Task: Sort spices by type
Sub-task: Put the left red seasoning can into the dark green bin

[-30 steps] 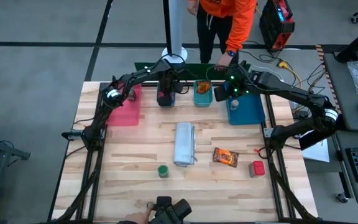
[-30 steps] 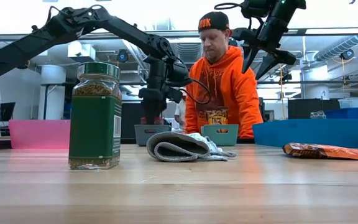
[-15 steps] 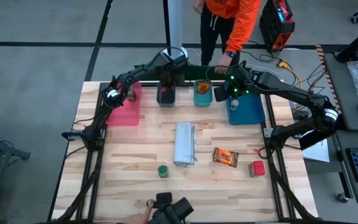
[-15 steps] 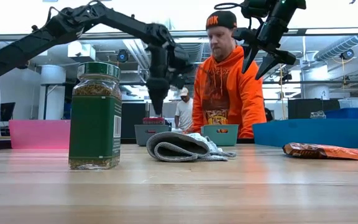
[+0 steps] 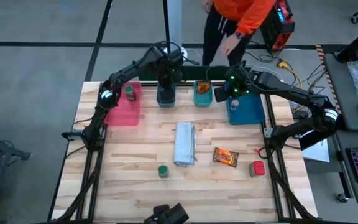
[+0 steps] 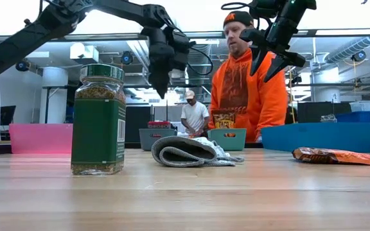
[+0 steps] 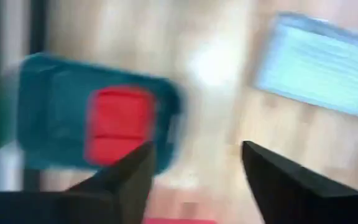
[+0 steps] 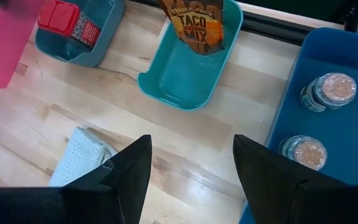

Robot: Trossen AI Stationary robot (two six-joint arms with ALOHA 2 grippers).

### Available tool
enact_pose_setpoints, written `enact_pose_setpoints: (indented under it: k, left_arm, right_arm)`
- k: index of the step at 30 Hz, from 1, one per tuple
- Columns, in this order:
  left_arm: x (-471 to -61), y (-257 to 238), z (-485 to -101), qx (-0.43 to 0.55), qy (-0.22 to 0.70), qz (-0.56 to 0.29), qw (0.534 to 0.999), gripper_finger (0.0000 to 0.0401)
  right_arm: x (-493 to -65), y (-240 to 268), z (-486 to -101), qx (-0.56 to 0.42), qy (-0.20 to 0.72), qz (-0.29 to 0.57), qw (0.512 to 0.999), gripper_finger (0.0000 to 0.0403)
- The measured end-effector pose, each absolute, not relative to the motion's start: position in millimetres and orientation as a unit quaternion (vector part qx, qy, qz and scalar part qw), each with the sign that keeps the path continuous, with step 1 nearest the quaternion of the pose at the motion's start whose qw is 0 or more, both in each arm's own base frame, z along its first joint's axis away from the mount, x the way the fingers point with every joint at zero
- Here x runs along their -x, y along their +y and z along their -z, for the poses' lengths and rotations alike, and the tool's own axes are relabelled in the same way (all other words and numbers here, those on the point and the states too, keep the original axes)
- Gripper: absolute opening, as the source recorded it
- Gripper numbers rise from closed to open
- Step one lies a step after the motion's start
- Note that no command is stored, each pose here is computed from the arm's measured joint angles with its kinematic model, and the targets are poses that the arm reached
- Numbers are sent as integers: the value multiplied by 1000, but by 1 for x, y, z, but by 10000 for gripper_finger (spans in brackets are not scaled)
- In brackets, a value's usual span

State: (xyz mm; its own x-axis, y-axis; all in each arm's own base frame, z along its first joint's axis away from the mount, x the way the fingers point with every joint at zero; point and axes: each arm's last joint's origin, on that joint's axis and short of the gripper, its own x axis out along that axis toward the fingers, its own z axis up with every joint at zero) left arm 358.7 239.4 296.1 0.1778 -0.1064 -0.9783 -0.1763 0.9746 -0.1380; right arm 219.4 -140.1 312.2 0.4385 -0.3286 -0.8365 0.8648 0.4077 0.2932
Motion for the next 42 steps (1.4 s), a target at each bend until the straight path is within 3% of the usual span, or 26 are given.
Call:
enact_pose_setpoints:
  k: [2, 5, 7, 13, 18, 30, 42]
  left_arm:
    - [-361, 236, -295, 102, 632, 15, 768, 161]
    - [-361, 235, -290, 82, 633, 51, 768, 50]
    - [-357, 240, -284, 83, 638, 54, 764, 17]
    - [-352, 243, -250, 79, 681, 51, 726, 2]
    - [-359, 249, -230, 44, 675, 13, 736, 0]
    - [-364, 266, -223, 2, 649, -37, 760, 0]
    - [-356, 278, -223, -28, 665, -64, 743, 0]
  right_arm:
    - [-219, -140, -312, -376, 356, 392, 760, 215]
    - [-219, -140, -312, -377, 356, 393, 759, 215]
    - [-219, -140, -312, -377, 356, 393, 760, 215]
    - [-219, -140, -312, -378, 355, 394, 759, 215]
    - [-219, -140, -312, -376, 354, 397, 758, 215]
    - [-220, -141, -312, -387, 346, 404, 753, 215]
    - [-220, -141, -312, -395, 341, 408, 749, 215]
